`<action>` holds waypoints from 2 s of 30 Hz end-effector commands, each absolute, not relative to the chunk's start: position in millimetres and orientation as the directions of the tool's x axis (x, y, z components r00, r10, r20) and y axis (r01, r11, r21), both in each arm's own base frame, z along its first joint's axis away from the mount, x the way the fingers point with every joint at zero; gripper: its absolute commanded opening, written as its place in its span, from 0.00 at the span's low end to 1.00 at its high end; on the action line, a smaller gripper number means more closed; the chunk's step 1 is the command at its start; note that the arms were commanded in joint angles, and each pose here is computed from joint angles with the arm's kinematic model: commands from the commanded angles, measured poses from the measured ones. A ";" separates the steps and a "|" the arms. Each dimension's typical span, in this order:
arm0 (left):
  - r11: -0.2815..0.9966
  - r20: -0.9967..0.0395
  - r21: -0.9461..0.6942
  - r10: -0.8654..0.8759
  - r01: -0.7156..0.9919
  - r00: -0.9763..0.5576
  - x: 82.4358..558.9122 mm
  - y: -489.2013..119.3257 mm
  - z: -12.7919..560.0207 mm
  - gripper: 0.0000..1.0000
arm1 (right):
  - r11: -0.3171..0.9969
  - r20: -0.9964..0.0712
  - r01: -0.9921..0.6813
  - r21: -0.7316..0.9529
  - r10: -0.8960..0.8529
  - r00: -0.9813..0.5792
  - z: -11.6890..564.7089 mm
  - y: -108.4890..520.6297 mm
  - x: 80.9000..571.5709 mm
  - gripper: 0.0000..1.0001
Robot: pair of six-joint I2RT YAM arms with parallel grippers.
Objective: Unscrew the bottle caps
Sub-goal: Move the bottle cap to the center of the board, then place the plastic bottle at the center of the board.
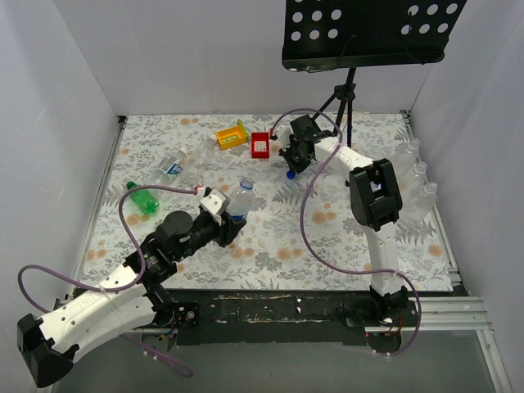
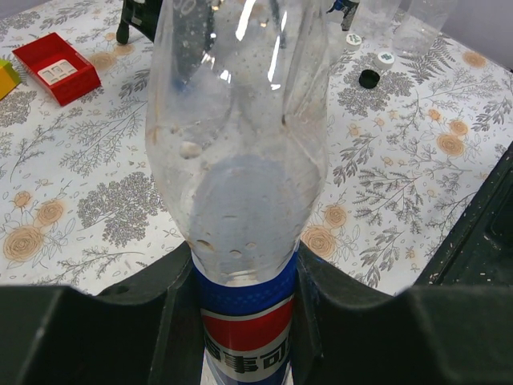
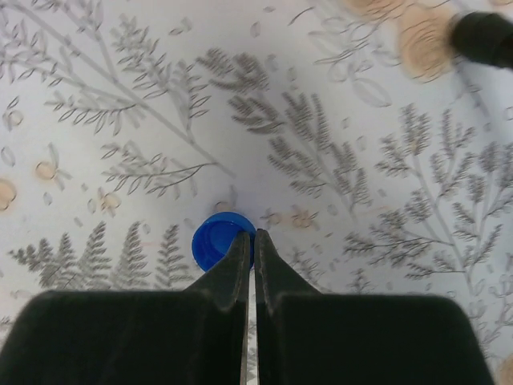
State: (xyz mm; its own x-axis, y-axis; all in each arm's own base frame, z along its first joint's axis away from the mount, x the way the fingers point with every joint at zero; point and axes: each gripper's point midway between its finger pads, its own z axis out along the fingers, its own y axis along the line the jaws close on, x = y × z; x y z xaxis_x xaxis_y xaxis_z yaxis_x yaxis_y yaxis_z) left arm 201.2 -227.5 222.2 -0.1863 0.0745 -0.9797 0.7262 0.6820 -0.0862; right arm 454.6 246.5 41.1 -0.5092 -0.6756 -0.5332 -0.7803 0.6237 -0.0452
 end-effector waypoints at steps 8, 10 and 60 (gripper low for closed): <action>0.680 -0.983 -0.116 0.025 0.724 -0.182 200.2 -227.5 233.4 0.09 | 0.673 -0.584 -0.739 -0.026 -0.610 -0.535 57.4 244.7 488.0 0.22; 0.680 -0.983 -0.118 0.024 0.723 -0.183 200.7 -228.2 233.2 0.09 | 0.667 -0.599 -0.745 -0.025 -0.607 -0.523 64.9 245.9 485.8 0.28; 0.519 -0.985 -0.165 -0.043 0.839 -0.167 180.6 -257.8 235.9 0.09 | -0.108 -0.934 -0.992 -0.070 -0.342 0.103 242.1 252.5 213.5 0.65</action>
